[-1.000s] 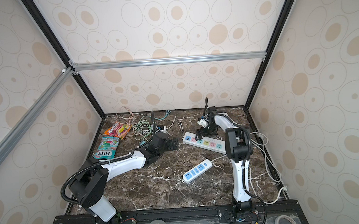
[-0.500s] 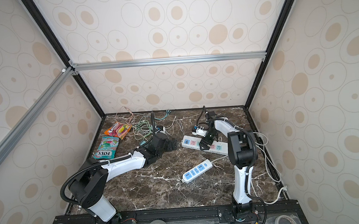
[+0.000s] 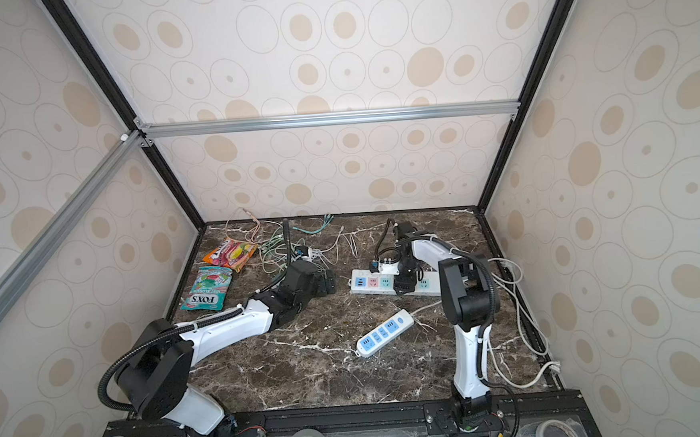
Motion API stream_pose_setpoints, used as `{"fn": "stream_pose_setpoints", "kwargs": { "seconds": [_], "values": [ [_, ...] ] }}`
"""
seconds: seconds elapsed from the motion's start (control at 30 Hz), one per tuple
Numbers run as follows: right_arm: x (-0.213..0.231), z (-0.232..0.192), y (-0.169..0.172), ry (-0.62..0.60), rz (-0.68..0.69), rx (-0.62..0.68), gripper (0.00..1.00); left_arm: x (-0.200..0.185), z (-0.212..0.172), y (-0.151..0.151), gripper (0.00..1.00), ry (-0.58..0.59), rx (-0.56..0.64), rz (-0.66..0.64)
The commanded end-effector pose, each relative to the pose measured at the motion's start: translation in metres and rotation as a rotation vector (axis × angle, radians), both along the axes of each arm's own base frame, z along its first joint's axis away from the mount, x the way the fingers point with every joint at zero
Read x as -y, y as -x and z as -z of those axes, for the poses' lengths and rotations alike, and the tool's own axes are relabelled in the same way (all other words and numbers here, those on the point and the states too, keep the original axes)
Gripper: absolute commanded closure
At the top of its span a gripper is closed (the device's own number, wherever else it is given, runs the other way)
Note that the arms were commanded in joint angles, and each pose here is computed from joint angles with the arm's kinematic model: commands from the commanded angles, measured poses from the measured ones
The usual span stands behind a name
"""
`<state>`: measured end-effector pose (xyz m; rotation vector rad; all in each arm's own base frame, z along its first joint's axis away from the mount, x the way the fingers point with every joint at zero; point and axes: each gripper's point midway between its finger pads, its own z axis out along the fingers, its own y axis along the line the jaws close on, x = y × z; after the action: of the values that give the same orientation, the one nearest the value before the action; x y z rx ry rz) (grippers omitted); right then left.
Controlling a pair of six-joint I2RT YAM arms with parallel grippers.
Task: Insert the plug
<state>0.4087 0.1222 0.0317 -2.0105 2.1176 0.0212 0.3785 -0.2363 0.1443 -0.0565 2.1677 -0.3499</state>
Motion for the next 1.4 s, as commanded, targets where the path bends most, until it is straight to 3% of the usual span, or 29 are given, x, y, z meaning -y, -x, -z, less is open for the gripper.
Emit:
{"fn": "stream_pose_setpoints", "kwargs": {
  "seconds": [0.0,0.23,0.4,0.7,0.93,0.97,1.1,1.37],
  "values": [
    [-0.031,0.016,0.005,0.003,-0.237,0.001,0.37,-0.031,-0.008,-0.001,0.02,-0.048,0.004,-0.052],
    [-0.071,0.015,0.017,-0.009,-0.327,-0.037,0.32,-0.086,-0.003,0.001,0.02,-0.009,-0.073,-0.179],
    [-0.095,0.006,0.032,-0.071,-0.189,-0.105,0.30,-0.104,0.000,0.004,0.02,-0.029,-0.103,-0.226],
    [-0.082,0.008,0.062,-0.029,-0.032,-0.146,0.24,-0.113,0.025,0.006,0.02,-0.095,-0.199,-0.284],
    [-0.082,-0.002,0.045,-0.023,-0.008,-0.064,0.13,-0.117,0.031,0.004,0.02,-0.138,-0.230,-0.288],
    [-0.085,-0.008,0.039,-0.036,0.027,-0.050,0.01,-0.118,0.031,0.004,0.02,-0.148,-0.235,-0.285],
    [-0.098,-0.036,0.027,-0.116,0.067,-0.007,0.00,-0.125,0.038,0.007,0.02,-0.184,-0.274,-0.242],
    [-0.111,-0.095,0.008,-0.343,0.169,0.251,0.00,-0.156,0.076,0.026,0.02,-0.263,-0.459,-0.146]
  ]
}}
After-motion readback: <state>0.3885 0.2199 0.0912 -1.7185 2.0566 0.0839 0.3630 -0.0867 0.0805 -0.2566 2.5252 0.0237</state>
